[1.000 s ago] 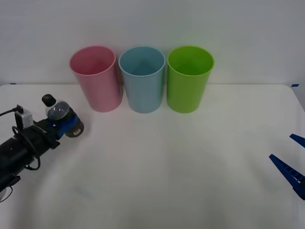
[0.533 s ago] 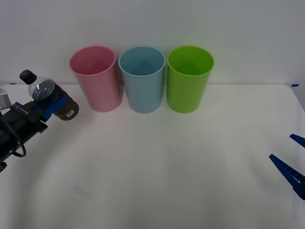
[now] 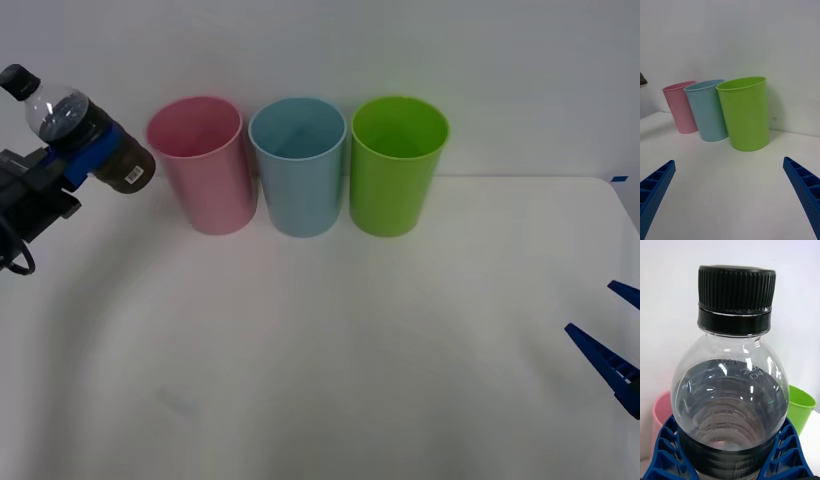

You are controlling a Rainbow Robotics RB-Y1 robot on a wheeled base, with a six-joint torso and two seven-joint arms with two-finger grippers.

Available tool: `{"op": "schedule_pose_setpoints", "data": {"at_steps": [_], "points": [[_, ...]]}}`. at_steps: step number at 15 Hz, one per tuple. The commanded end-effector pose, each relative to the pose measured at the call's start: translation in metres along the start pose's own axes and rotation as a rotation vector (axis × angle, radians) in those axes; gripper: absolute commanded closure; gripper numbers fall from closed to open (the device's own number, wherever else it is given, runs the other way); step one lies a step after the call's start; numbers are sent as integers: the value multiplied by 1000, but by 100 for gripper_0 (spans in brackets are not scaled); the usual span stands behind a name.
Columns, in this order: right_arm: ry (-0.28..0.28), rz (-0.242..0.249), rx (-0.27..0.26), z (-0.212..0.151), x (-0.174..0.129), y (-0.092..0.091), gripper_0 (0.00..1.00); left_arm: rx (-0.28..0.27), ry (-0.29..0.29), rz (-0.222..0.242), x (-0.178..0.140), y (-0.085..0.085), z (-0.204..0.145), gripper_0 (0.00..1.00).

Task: Grasp the object on the table and drop it into the matching bin: aluminum can to the light blue bin, PET bottle to the pink bin.

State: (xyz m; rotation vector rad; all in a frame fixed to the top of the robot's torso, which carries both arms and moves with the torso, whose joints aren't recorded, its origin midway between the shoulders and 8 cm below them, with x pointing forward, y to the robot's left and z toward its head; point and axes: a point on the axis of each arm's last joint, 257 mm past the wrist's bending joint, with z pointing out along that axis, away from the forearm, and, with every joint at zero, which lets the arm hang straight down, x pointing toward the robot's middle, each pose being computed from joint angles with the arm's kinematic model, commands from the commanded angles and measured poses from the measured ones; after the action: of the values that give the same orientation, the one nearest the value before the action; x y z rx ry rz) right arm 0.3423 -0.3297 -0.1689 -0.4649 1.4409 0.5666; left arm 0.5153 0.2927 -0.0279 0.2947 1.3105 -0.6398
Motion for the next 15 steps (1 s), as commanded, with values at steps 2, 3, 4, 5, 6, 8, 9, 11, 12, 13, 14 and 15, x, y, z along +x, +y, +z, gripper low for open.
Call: {"op": "schedule_pose_setpoints", "data": {"at_steps": [2,3,4,5,6,8,9,11,12,13,14,15], "points": [[0,0,0,0,0,0,0,-27,-12,35,-18,8,19,100],[0,0,0,0,0,0,0,-33,-14,39,-22,10,25,100],[0,0,0,0,0,0,0,-36,-14,40,-24,11,31,100],[0,0,0,0,0,0,0,-39,-10,40,-25,14,38,100],[0,0,0,0,0,0,0,-46,-6,43,-26,18,46,100],[0,0,0,0,0,0,0,-51,8,50,-26,25,62,100],[0,0,0,0,0,0,0,-57,18,55,-24,29,69,100],[0,0,0,0,0,0,0,-69,32,65,-23,35,84,100],[0,0,0,0,0,0,0,-71,41,70,-22,37,93,100],[0,0,0,0,0,0,0,-79,52,77,-21,40,102,100],[0,0,0,0,0,0,0,-82,57,83,-22,41,110,100],[0,0,0,0,0,0,0,-84,62,87,-23,43,117,100]]}}
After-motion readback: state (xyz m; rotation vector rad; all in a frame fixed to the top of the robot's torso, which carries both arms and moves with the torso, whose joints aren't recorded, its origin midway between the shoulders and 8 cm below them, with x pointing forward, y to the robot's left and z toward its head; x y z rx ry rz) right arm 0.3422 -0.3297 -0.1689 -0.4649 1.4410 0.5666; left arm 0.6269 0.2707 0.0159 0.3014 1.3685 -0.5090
